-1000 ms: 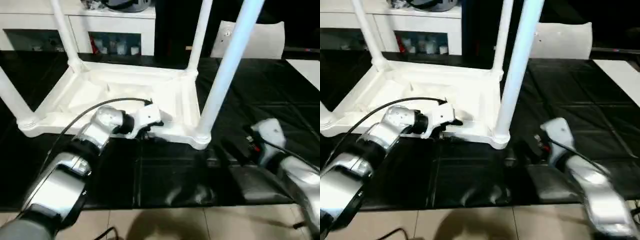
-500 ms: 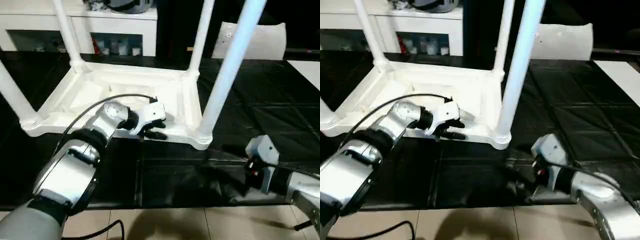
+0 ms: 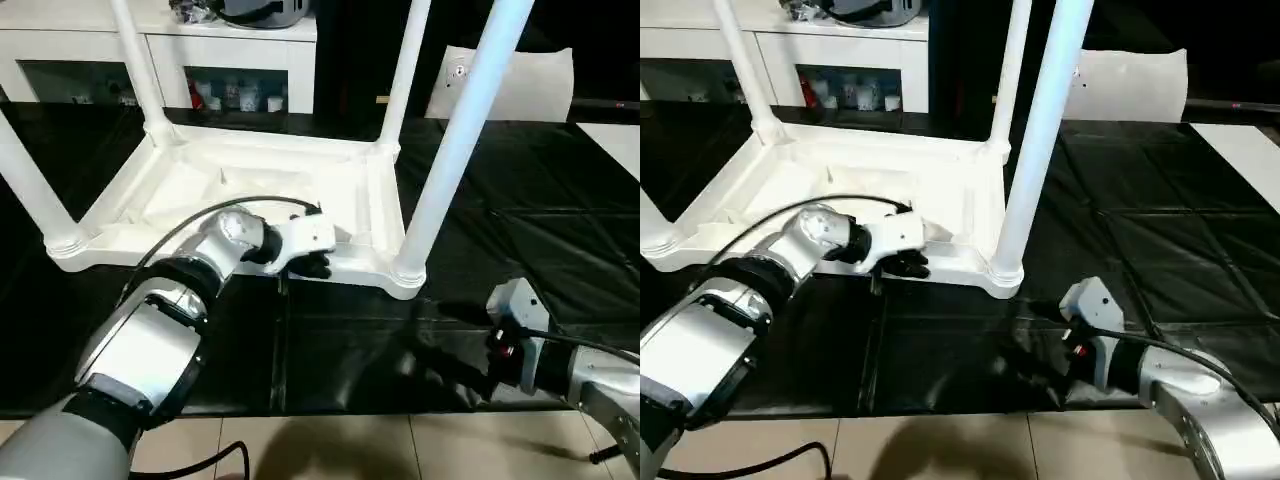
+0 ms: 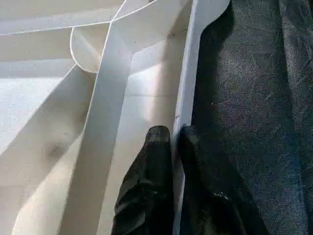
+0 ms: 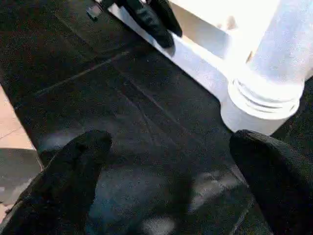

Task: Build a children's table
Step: Rotate table base

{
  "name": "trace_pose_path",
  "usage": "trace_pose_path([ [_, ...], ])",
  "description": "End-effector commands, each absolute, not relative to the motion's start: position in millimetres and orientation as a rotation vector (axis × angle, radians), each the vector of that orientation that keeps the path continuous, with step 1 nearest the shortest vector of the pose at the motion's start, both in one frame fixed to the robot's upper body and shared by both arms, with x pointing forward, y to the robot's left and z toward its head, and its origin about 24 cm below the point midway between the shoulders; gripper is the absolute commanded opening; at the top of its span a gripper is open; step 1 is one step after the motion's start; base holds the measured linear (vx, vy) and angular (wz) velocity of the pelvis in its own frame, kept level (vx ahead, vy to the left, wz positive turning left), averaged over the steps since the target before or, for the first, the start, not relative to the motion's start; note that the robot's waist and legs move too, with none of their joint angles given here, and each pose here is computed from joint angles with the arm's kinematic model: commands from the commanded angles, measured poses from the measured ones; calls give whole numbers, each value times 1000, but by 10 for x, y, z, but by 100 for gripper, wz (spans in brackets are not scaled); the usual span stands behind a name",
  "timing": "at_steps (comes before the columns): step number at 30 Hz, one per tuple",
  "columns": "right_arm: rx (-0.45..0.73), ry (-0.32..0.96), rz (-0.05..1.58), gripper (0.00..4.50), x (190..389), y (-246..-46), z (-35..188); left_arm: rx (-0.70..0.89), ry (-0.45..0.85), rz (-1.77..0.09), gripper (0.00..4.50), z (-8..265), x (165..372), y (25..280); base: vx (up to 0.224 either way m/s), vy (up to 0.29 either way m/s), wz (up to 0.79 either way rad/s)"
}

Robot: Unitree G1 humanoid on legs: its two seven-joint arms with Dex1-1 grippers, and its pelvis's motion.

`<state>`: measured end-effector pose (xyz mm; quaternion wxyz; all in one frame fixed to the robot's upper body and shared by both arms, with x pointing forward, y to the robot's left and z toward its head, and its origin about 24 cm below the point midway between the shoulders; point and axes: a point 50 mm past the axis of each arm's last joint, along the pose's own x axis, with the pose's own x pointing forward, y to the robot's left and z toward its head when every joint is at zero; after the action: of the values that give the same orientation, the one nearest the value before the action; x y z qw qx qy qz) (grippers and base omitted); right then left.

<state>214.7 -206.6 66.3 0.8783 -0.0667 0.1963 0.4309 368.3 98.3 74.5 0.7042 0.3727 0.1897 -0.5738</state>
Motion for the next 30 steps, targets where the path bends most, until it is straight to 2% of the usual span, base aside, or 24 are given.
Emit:
trace_pose_path([
  [1, -159, 405, 912, 450, 2169, -2063, 651, 838, 466, -1268, 23, 732, 3690, 1020, 0, 0, 0],
  [3, -158, 405, 917, 450, 2168, -2066, 643, 831, 486, -1283, 13, 722, 3680, 1031, 0, 0, 0],
  [5, -150, 403, 952, 450, 2163, -2063, 628, 814, 583, -1349, 7, 680, 3632, 1087, 0, 0, 0],
  [10, -151, 409, 1017, 450, 2147, -2055, 623, 742, 693, -1413, 1, 662, 3586, 1128, 0, 0, 0],
  [15, -159, 371, 1020, 450, 2180, -2067, 665, 651, 733, -1448, 1, 674, 3563, 1133, 0, 0, 0],
  [16, -163, 351, 1012, 450, 2210, -2064, 697, 580, 725, -1431, 1, 687, 3570, 1118, 0, 0, 0],
  [19, -181, 328, 1002, 450, 2261, -2017, 747, 502, 726, -1394, 1, 686, 3579, 1127, 0, 0, 0],
  [24, -210, 278, 970, 450, 2338, -1894, 882, 452, 758, -1274, 1, 605, 3583, 1270, 0, 0, 0],
  [30, -207, 222, 933, 450, 2383, -1769, 1052, 408, 738, -1103, 1, 488, 3578, 1446, 0, 0, 0],
])
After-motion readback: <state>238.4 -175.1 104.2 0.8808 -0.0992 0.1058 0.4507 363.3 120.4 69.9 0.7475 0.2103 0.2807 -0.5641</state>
